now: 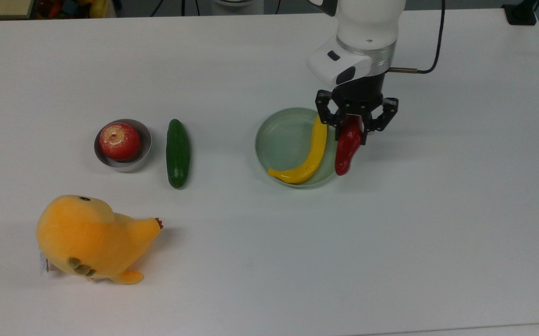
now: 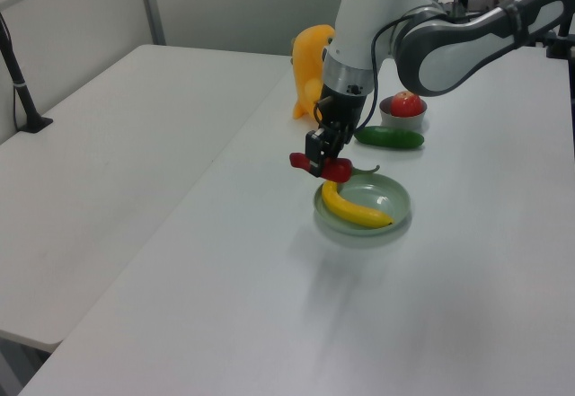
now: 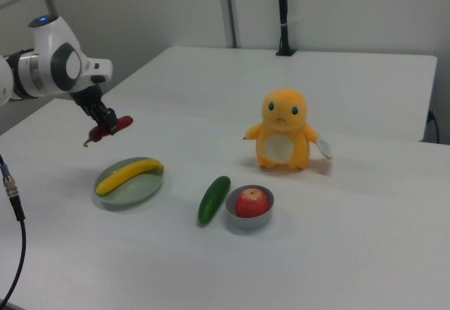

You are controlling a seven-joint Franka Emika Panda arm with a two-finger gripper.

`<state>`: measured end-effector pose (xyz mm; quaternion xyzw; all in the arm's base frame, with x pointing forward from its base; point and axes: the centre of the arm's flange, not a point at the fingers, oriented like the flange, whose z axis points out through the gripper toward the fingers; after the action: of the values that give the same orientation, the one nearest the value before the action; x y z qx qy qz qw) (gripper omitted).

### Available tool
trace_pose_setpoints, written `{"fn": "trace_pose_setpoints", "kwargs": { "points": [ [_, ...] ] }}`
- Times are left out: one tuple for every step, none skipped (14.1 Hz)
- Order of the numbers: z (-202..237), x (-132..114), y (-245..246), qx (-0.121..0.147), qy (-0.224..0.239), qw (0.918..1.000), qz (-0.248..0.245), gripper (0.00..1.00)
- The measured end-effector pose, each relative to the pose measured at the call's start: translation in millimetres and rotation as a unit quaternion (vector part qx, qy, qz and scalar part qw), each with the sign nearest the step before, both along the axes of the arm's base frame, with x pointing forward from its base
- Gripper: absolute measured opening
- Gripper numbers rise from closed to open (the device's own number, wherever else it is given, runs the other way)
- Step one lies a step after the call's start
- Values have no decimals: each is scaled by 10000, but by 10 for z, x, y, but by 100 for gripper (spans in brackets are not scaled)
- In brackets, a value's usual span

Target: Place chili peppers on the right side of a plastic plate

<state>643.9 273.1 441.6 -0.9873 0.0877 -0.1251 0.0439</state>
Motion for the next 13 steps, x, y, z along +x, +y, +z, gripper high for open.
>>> {"fn": "trace_pose_setpoints", "kwargs": {
  "points": [
    [-25, 31, -117, -107, 71, 9998, 128, 48],
    [-53, 75, -285, -236, 158, 9991, 311, 48],
    [-75, 129, -485, -353, 232, 9979, 496, 48],
    [-85, 186, -705, -456, 288, 9962, 682, 48],
    [-82, 237, -912, -536, 310, 9945, 845, 48],
    [-63, 298, -1211, -633, 318, 9921, 1038, 48],
    [-50, 319, -1377, -677, 323, 9907, 1137, 48],
    [-38, 330, -1525, -685, 336, 9896, 1219, 48],
    [-19, 325, -1685, -668, 354, 9884, 1316, 48],
    [-12, 301, -1826, -644, 386, 9871, 1416, 48],
    [-14, 262, -1949, -628, 424, 9855, 1518, 48],
    [-35, 189, -2078, -620, 489, 9834, 1634, 48],
    [-69, 121, -2136, -624, 556, 9822, 1682, 48]
  ]
}}
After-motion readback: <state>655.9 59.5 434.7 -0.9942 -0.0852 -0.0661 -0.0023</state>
